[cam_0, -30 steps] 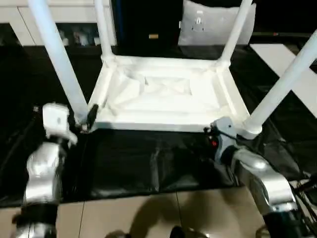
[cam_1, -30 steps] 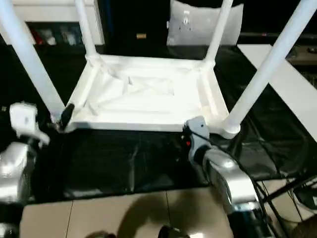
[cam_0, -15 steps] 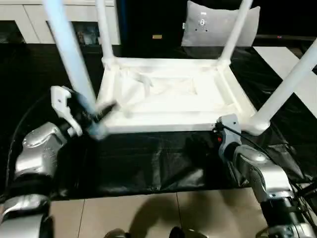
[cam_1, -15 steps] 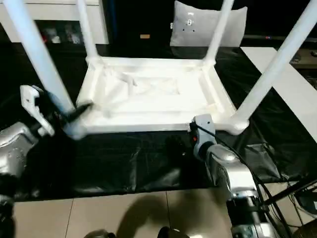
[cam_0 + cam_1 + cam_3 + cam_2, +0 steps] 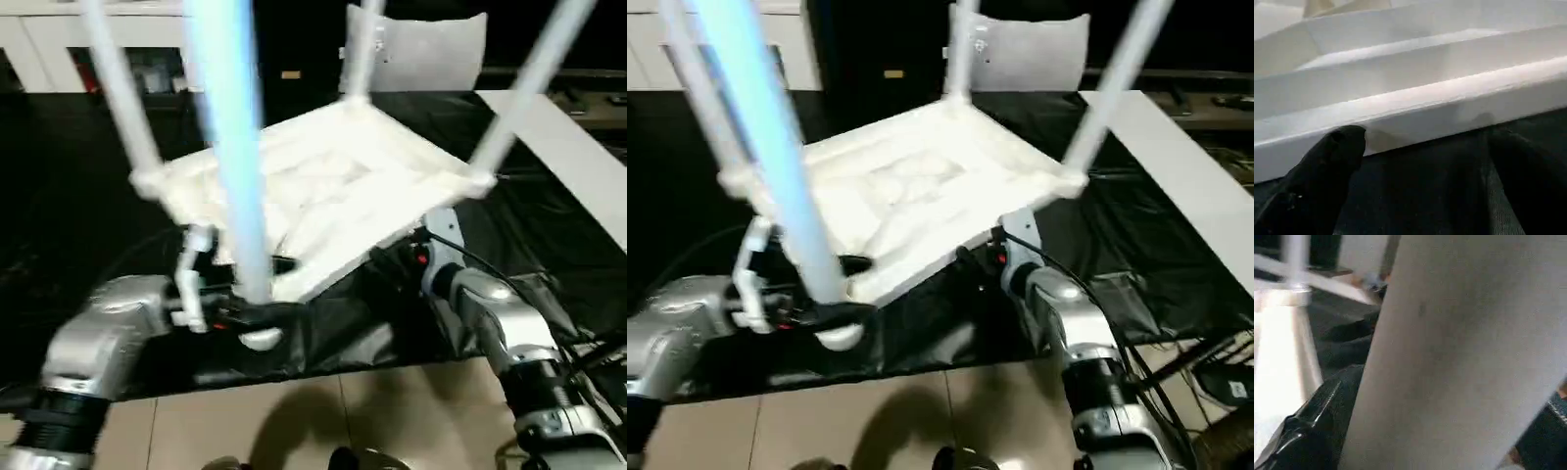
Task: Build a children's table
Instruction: Rotate table base
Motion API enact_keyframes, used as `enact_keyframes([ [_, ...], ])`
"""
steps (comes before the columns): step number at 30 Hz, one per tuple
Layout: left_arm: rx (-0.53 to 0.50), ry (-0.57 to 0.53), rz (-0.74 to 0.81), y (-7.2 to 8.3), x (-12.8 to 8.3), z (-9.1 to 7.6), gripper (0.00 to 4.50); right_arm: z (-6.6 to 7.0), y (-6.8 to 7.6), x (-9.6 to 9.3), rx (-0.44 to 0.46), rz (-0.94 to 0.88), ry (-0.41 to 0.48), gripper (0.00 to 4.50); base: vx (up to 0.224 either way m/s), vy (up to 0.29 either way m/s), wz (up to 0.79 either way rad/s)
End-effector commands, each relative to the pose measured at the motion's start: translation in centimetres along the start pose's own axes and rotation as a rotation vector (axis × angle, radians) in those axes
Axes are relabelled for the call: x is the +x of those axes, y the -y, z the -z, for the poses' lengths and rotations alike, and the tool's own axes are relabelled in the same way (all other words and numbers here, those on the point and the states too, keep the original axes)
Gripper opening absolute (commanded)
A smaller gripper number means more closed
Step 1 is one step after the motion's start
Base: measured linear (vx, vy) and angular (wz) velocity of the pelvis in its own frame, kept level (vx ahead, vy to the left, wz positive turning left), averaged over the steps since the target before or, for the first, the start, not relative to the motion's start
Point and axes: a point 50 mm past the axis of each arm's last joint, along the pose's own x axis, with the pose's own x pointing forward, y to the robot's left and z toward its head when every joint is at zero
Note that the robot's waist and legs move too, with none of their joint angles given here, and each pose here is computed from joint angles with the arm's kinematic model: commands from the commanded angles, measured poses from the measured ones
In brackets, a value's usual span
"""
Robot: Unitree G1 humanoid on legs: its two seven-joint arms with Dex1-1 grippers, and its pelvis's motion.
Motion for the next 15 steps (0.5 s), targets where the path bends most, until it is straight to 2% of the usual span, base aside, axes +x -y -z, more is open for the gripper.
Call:
enact_keyframes([
  [1,0.011,0.021,0.094,1.1,2.2,-0.5,4.46,-1.7,-1.6,1.0,-0.039,-0.081,0.064,4.5,0.0,0.0,0.0],
  [4,-0.011,0.056,0.186,2.3,4.7,-0.7,4.46,-2.1,-2.9,1.7,-0.074,-0.167,0.078,4.5,0.0,0.0,0.0],
  [8,-0.012,0.068,0.205,2.6,6.3,-0.7,4.46,-2.2,-3.2,2.1,-0.089,-0.179,0.079,4.5,0.0,0.0,0.0],
  [15,0.062,0.109,0.109,1.6,9.2,-1.2,4.46,-2.1,-3.2,2.3,-0.106,-0.19,0.085,4.5,0.0,0.0,0.0],
])
